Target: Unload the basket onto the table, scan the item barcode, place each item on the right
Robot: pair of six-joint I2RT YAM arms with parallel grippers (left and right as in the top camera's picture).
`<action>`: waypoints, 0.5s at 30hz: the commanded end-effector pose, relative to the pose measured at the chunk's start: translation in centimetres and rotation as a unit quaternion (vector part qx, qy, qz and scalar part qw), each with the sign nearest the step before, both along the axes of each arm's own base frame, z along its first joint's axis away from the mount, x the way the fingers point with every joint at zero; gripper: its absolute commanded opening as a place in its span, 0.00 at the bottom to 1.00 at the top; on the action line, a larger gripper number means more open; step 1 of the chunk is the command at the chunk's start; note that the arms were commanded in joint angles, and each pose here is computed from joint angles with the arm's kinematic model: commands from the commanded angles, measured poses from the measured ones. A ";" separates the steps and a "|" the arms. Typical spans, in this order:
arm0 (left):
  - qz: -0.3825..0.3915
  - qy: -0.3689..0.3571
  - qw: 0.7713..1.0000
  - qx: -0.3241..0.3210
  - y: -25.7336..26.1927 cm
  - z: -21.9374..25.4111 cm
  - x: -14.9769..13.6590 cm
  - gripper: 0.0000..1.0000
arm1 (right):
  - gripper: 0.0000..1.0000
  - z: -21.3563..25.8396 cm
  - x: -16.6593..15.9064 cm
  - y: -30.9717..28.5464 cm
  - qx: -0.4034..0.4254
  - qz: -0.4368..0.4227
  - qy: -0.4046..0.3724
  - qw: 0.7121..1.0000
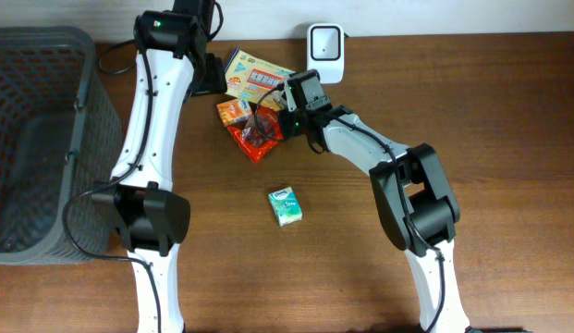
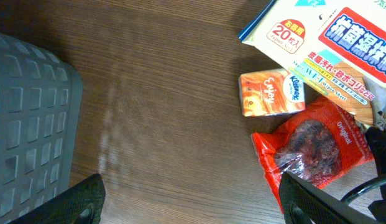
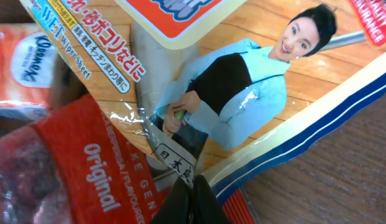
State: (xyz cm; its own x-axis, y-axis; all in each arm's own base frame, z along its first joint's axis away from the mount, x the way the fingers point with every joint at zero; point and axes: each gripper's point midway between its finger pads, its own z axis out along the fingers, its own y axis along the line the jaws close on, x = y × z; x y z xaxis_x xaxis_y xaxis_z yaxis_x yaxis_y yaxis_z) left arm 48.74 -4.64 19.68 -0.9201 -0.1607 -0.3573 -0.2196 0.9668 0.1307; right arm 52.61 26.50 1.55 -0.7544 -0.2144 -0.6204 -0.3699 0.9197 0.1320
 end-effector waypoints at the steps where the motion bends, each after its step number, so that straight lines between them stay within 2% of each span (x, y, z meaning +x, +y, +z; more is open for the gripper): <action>1: 0.005 0.001 1.000 -0.005 0.0 -0.3 0.1 0.88 | 0.04 -0.7 -0.9 0.1 -0.005 0.004 0.025 1.000; 6: 0.007 0.001 1.000 -0.005 0.2 -0.3 0.1 0.88 | 0.04 3.1 -4.1 -0.7 -0.015 0.008 0.068 0.998; 8: 0.009 -0.001 1.000 -0.005 0.4 -0.2 0.2 0.88 | 0.04 4.4 -6.5 -1.7 -0.024 -0.002 0.110 0.994; 15: 0.009 -0.002 1.000 -0.005 0.4 -0.2 0.3 0.88 | 0.04 3.4 -14.2 -5.3 -0.090 -0.027 0.264 0.960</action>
